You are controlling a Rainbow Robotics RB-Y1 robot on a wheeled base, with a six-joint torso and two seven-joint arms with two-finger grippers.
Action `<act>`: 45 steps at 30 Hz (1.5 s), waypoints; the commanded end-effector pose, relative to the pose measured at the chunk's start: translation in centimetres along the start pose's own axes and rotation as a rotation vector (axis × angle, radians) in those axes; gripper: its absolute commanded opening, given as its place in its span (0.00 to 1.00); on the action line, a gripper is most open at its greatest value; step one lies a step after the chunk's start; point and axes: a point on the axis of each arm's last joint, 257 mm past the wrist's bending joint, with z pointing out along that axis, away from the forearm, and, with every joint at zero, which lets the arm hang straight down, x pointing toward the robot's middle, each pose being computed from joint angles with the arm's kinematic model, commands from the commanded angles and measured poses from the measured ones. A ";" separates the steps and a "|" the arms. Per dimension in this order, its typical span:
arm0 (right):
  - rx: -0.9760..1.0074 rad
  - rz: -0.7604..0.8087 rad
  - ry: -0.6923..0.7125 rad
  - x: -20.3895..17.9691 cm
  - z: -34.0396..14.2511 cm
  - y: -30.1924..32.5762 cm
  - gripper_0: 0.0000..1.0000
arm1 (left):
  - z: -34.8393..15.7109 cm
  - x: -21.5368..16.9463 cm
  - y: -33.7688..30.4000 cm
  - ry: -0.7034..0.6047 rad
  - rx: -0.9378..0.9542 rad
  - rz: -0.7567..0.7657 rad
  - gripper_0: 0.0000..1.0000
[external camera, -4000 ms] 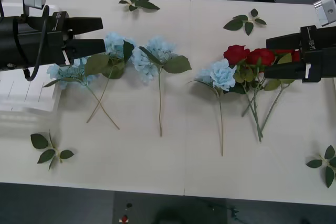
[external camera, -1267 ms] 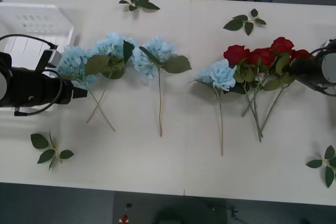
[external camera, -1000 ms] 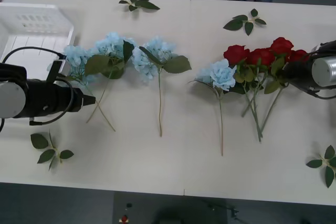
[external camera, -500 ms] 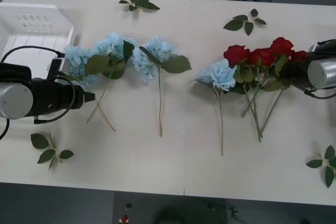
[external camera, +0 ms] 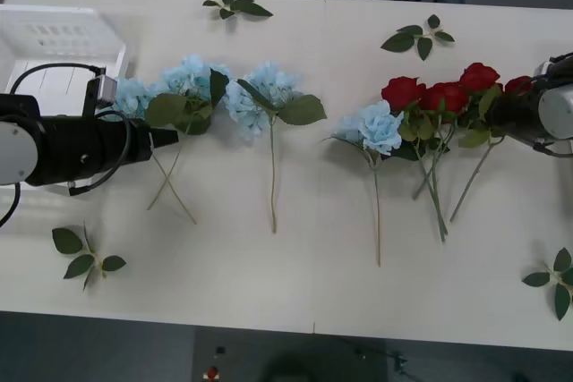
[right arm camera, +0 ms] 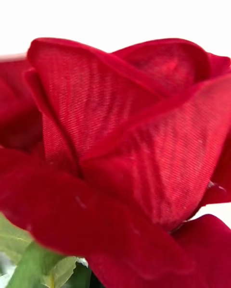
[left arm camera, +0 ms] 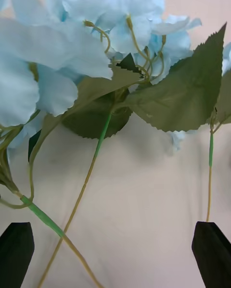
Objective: Put the red flowers into the right box and the blue flowers into the left box
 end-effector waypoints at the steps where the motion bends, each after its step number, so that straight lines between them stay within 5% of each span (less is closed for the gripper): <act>1: -0.001 -0.123 -0.109 -6.9 -4.4 -0.6 0.00 | 0.2 -1.2 -1.8 -0.023 0.027 -0.108 0.96; 7: 0.054 -0.305 -0.176 -11.2 -7.4 -3.8 0.00 | 1.0 -0.2 -0.3 -0.017 -0.017 -0.191 0.95; 18: 0.194 -0.554 -0.204 -17.4 -12.7 -13.8 0.00 | 2.9 0.0 3.1 -0.119 -0.126 -0.103 0.96; 26: 0.362 -0.685 -0.196 -19.3 -14.4 -20.8 0.00 | 1.9 -1.3 4.6 -0.135 -0.167 -0.077 0.96; 35: 0.425 -0.733 -0.209 -19.7 -14.1 -21.5 0.00 | 3.4 -2.7 6.0 -0.156 -0.197 -0.092 0.96; 36: 0.425 -0.733 -0.211 -19.7 -14.0 -21.5 0.14 | 3.7 -2.8 5.9 -0.160 -0.196 -0.086 0.95; 38: 0.422 -0.721 -0.219 -19.8 -14.0 -21.4 0.79 | 4.4 -3.1 5.6 -0.171 -0.189 -0.092 0.96; 39: 0.421 -0.720 -0.221 -19.9 -14.0 -21.4 0.95 | 4.5 -3.1 5.8 -0.170 -0.192 -0.094 0.96; 45: 0.407 -0.694 -0.228 -19.9 -13.9 -21.0 1.00 | 5.4 -3.3 4.7 -0.178 -0.177 -0.095 0.82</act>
